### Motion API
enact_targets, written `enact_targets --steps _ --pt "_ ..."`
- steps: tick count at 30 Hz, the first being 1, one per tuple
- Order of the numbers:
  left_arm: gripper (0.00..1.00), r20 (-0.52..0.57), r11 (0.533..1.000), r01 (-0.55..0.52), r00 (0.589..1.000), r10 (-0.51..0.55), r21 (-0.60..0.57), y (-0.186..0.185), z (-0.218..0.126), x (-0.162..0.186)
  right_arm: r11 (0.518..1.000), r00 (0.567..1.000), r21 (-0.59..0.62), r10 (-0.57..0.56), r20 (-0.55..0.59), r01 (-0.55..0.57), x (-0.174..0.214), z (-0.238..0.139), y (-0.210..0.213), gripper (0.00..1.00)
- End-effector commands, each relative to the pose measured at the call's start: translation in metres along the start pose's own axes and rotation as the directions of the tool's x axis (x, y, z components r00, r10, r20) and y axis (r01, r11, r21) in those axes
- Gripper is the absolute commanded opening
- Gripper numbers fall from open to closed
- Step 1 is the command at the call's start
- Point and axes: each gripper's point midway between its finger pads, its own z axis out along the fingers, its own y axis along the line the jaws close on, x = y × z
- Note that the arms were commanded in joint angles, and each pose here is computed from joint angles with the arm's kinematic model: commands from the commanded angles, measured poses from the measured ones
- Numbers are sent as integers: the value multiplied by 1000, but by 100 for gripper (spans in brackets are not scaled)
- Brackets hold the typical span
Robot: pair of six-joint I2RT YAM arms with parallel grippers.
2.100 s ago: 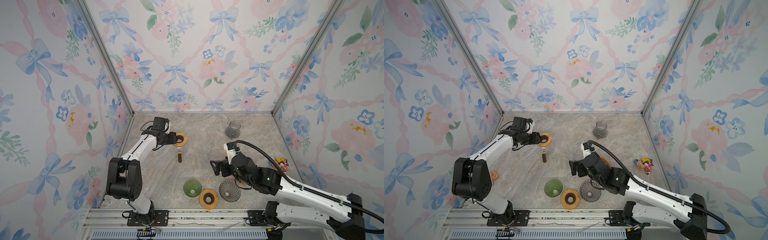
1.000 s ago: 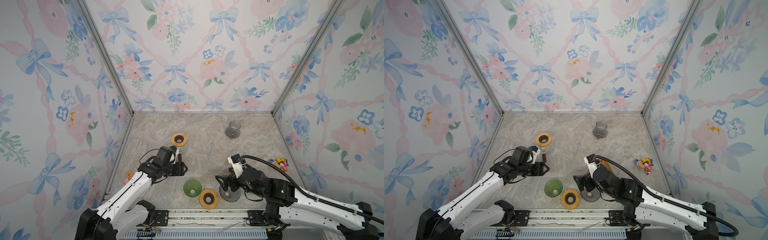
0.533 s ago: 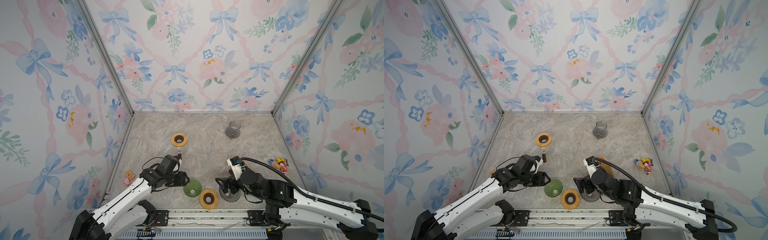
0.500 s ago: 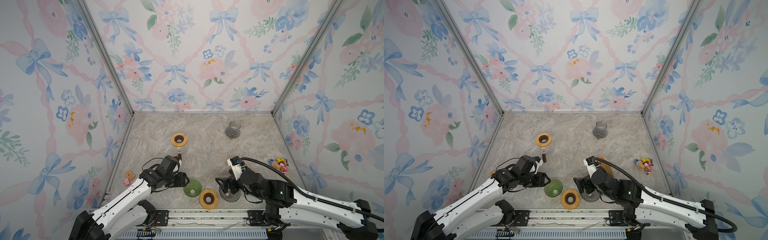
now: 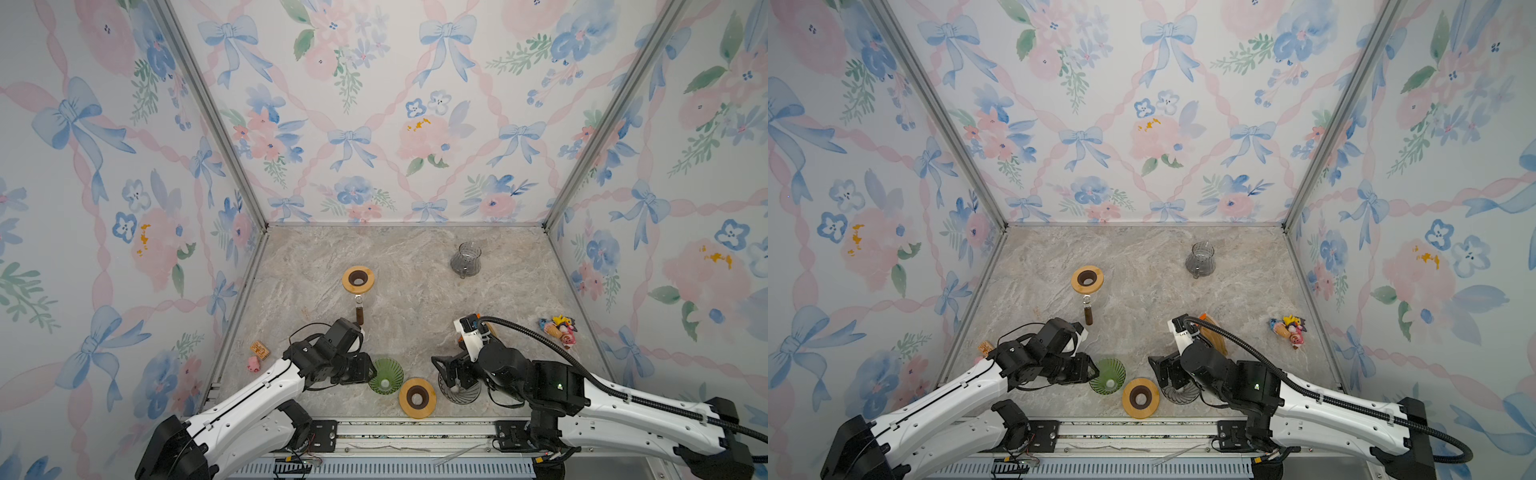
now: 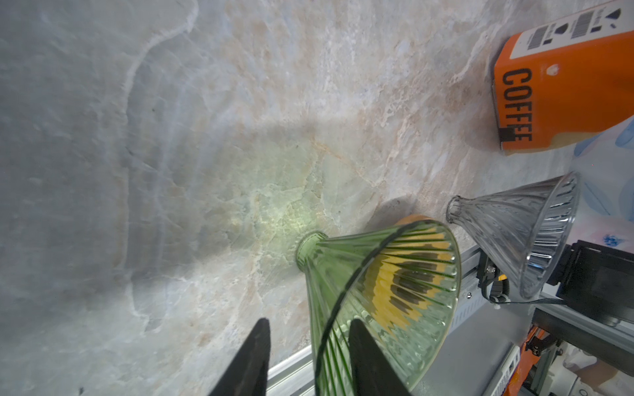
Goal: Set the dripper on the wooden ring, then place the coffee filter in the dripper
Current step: 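Move the left gripper down to the green glass dripper and grasp its rim, then lift the green dripper with the left gripper and carry it over the ring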
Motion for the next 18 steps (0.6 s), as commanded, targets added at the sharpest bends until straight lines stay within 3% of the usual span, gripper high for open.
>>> enact_targets --steps 1,18 --pt "37 -8 1000 10 1000 -10 -22 5 3 2 1000 1000 7 4 4 -4 3 0 -1 97" --pt "20 8 999 16 1000 -16 -32 4 1 -2 1000 1000 4 -5 3 5 3 4 3 97"
